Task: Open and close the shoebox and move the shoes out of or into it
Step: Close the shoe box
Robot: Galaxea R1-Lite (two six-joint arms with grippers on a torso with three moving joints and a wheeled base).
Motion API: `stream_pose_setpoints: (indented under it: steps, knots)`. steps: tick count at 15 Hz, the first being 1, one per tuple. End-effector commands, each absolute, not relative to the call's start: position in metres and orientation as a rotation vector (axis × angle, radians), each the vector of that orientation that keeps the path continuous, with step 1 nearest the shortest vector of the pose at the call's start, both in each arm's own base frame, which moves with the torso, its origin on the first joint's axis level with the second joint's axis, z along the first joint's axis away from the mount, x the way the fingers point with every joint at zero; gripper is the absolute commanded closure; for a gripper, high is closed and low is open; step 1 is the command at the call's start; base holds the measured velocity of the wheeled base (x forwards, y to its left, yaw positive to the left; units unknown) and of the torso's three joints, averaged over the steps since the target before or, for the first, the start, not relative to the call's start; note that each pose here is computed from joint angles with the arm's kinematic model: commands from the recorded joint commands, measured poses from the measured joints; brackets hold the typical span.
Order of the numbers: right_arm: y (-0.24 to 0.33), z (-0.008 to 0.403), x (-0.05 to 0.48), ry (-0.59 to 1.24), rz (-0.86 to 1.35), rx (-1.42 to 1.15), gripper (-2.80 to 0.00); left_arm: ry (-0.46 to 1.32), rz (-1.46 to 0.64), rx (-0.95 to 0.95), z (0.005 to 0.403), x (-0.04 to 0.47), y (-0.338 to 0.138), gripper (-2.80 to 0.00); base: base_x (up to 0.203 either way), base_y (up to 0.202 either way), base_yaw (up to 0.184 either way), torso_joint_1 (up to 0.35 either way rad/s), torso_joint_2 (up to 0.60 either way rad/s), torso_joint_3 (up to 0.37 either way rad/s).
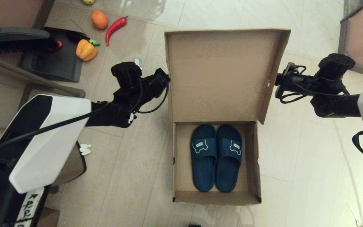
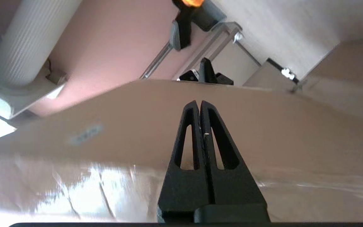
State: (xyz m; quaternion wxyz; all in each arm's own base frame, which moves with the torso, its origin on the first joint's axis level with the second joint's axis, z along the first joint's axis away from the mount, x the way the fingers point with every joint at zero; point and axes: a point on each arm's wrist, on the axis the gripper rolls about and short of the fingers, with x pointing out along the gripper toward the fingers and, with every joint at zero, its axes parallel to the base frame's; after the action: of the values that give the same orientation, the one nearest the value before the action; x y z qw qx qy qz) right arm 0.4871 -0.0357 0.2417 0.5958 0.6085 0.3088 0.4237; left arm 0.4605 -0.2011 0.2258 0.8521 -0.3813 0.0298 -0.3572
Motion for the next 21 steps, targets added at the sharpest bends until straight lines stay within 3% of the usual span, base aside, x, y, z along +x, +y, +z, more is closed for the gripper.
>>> stream_pose_setpoints:
  steps: [1, 12, 21]
  knots:
    - [-0.035, 0.256, 0.479, 0.716, 1.005, 1.395, 0.0, 0.044, -0.776, -0.807, 0.237, 0.453, -0.204, 0.0, 0.0, 0.0, 0.0, 0.0, 0.0, 0.0]
    - [-0.026, 0.271, 0.397, 0.748, 1.0, 1.402, 0.0, -0.03, -0.796, -0.813, 0.285, 0.424, -0.196, 0.0, 0.0, 0.0, 0.0, 0.0, 0.0, 0.0]
    - [-0.031, 0.299, 0.38, 0.765, 1.049, 1.349, 0.0, -0.1, -0.783, -0.82, 0.314, 0.406, -0.181, 0.0, 0.0, 0.0, 0.0, 0.0, 0.0, 0.0]
